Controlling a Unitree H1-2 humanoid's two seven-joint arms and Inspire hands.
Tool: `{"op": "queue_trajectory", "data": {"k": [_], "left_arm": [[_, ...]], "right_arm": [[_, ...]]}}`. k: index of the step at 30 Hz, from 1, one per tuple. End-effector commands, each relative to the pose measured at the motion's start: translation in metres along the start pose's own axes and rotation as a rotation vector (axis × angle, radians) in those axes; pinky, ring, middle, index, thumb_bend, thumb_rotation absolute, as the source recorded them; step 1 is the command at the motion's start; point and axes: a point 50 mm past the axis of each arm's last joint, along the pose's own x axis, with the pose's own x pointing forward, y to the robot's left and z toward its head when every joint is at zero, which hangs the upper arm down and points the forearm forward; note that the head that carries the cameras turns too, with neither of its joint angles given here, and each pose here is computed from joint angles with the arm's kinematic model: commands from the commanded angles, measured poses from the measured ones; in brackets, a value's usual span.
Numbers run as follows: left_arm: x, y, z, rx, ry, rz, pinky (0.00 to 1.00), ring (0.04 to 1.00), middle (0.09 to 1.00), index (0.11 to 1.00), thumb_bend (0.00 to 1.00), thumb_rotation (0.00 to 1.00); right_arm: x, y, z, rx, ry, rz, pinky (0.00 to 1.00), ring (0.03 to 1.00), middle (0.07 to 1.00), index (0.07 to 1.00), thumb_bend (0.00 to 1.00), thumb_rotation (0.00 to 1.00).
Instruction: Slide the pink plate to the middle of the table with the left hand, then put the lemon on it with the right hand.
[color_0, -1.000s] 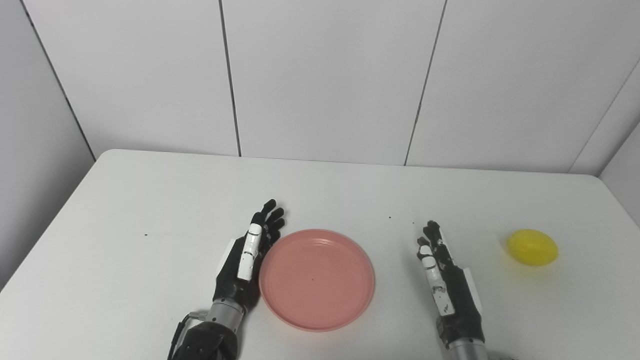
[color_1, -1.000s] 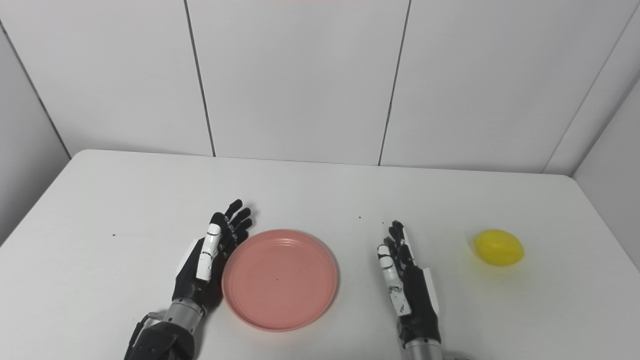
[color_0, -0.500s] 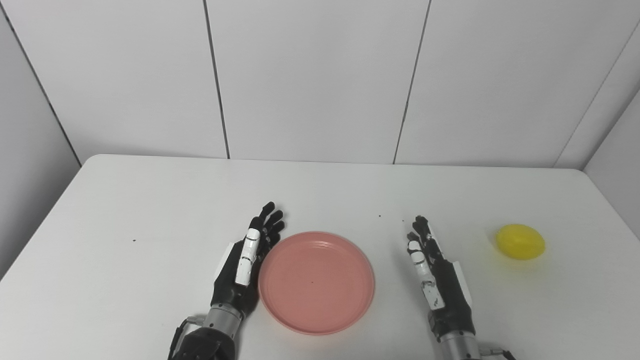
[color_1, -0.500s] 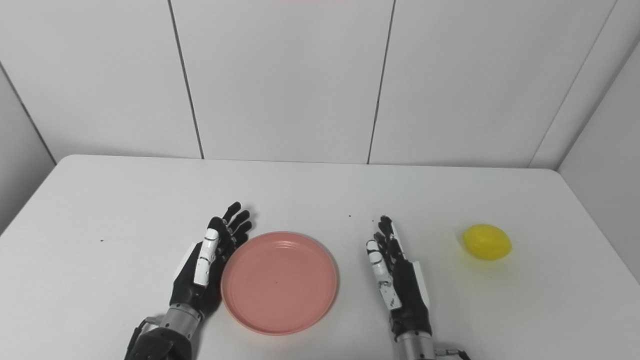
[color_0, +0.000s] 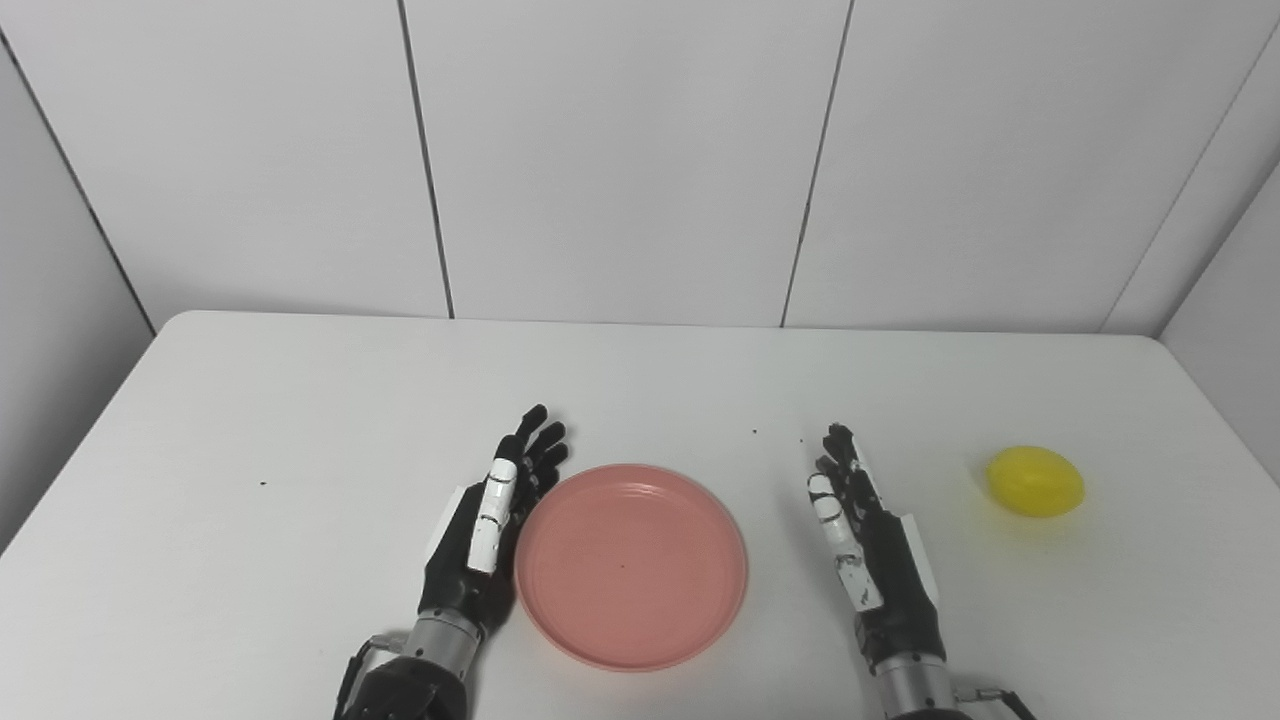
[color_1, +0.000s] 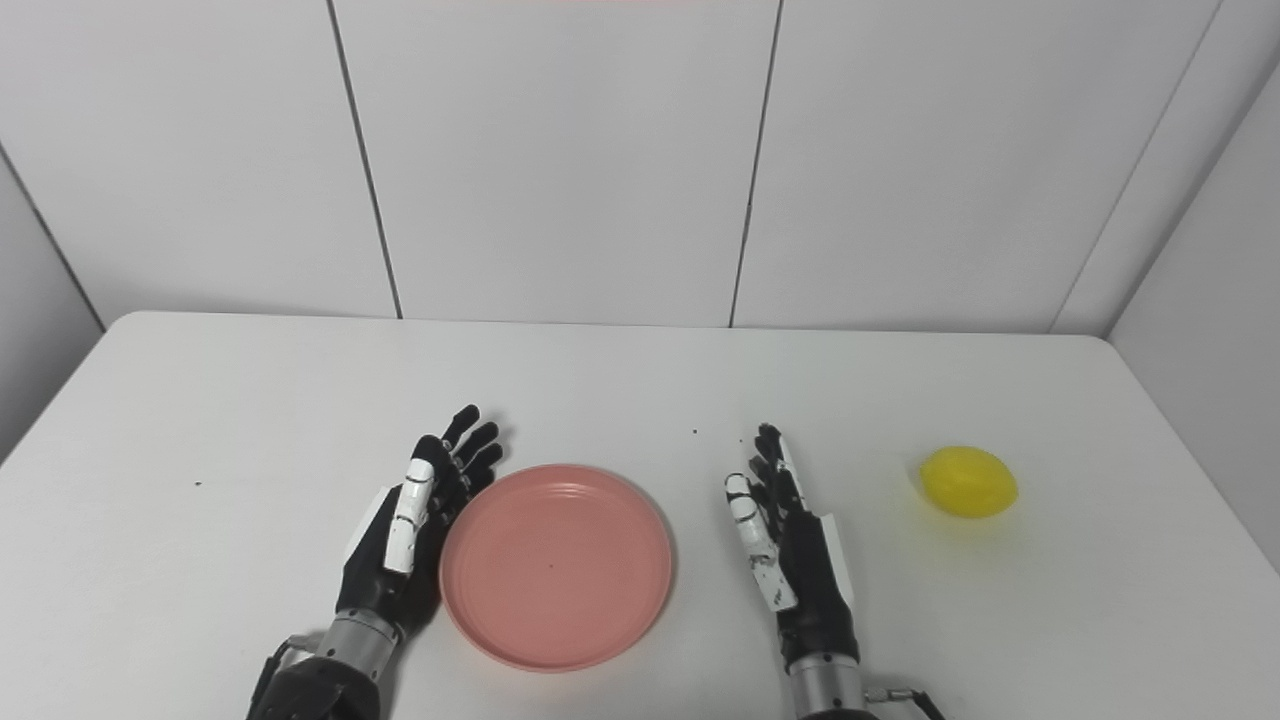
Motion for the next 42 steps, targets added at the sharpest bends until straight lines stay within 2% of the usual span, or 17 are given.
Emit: {"op": "queue_trajectory", "data": {"k": [1, 5, 10, 13, 16, 19, 20, 22, 26, 32, 34, 42], "left_arm": [[0.004, -0.002, 0.007, -0.01, -0.047, -0.016, 1.0, 0.955, 0.953, 0.961, 0.58, 1.0], [0.004, -0.002, 0.008, -0.008, -0.051, -0.023, 1.0, 0.957, 0.956, 0.964, 0.59, 1.0], [0.003, -0.003, 0.007, -0.007, -0.047, -0.022, 0.99, 0.953, 0.95, 0.957, 0.58, 1.0], [0.004, 0.0, 0.005, 0.011, -0.052, -0.026, 0.99, 0.946, 0.943, 0.95, 0.59, 1.0], [0.005, 0.005, 0.005, 0.032, -0.061, -0.02, 0.98, 0.933, 0.932, 0.939, 0.6, 1.0], [0.006, 0.01, 0.005, 0.046, -0.06, -0.021, 1.0, 0.936, 0.93, 0.934, 0.62, 1.0], [0.006, 0.012, 0.006, 0.05, -0.056, -0.019, 1.0, 0.936, 0.93, 0.934, 0.62, 1.0], [0.006, 0.015, 0.006, 0.056, -0.053, -0.016, 0.99, 0.934, 0.926, 0.927, 0.65, 1.0], [0.006, 0.017, 0.006, 0.067, -0.063, -0.011, 0.96, 0.925, 0.924, 0.93, 0.65, 1.0], [0.006, 0.022, 0.007, 0.072, -0.064, -0.011, 0.97, 0.927, 0.93, 0.936, 0.65, 1.0], [0.006, 0.024, 0.008, 0.073, -0.066, -0.012, 0.97, 0.928, 0.929, 0.936, 0.64, 1.0], [0.006, 0.03, 0.013, 0.059, -0.075, 0.003, 0.95, 0.908, 0.904, 0.907, 0.59, 1.0]], "right_arm": [[0.01, -0.002, 0.018, -0.005, -0.111, -0.016, 0.98, 0.978, 0.977, 0.976, 0.6, 0.86], [0.012, -0.005, 0.02, -0.016, -0.12, -0.042, 0.98, 0.968, 0.968, 0.969, 0.61, 0.85], [0.013, -0.015, 0.028, -0.051, -0.181, -0.095, 0.94, 0.936, 0.943, 0.946, 0.6, 0.82], [0.015, -0.025, 0.039, -0.116, -0.231, -0.147, 0.85, 0.903, 0.924, 0.927, 0.64, 0.75], [0.02, -0.04, 0.056, -0.224, -0.284, -0.202, 0.79, 0.88, 0.909, 0.916, 0.64, 0.73], [0.024, -0.051, 0.069, -0.33, -0.331, -0.245, 0.86, 0.89, 0.894, 0.907, 0.68, 0.66], [0.026, -0.058, 0.073, -0.358, -0.323, -0.26, 0.86, 0.89, 0.894, 0.907, 0.68, 0.65], [0.029, -0.07, 0.078, -0.427, -0.307, -0.286, 0.88, 0.908, 0.9, 0.906, 0.74, 0.58], [0.032, -0.095, 0.085, -0.599, -0.29, -0.337, 0.85, 0.9, 0.907, 0.914, 0.77, 0.51], [0.036, -0.128, 0.094, -0.756, -0.243, -0.409, 0.81, 0.893, 0.915, 0.913, 0.83, 0.48], [0.038, -0.134, 0.098, -0.793, -0.237, -0.424, 0.77, 0.873, 0.896, 0.895, 0.84, 0.41], [0.048, -0.151, 0.104, -0.967, -0.151, -0.4, 0.74, 0.862, 0.892, 0.907, 0.88, 0.4]]}}
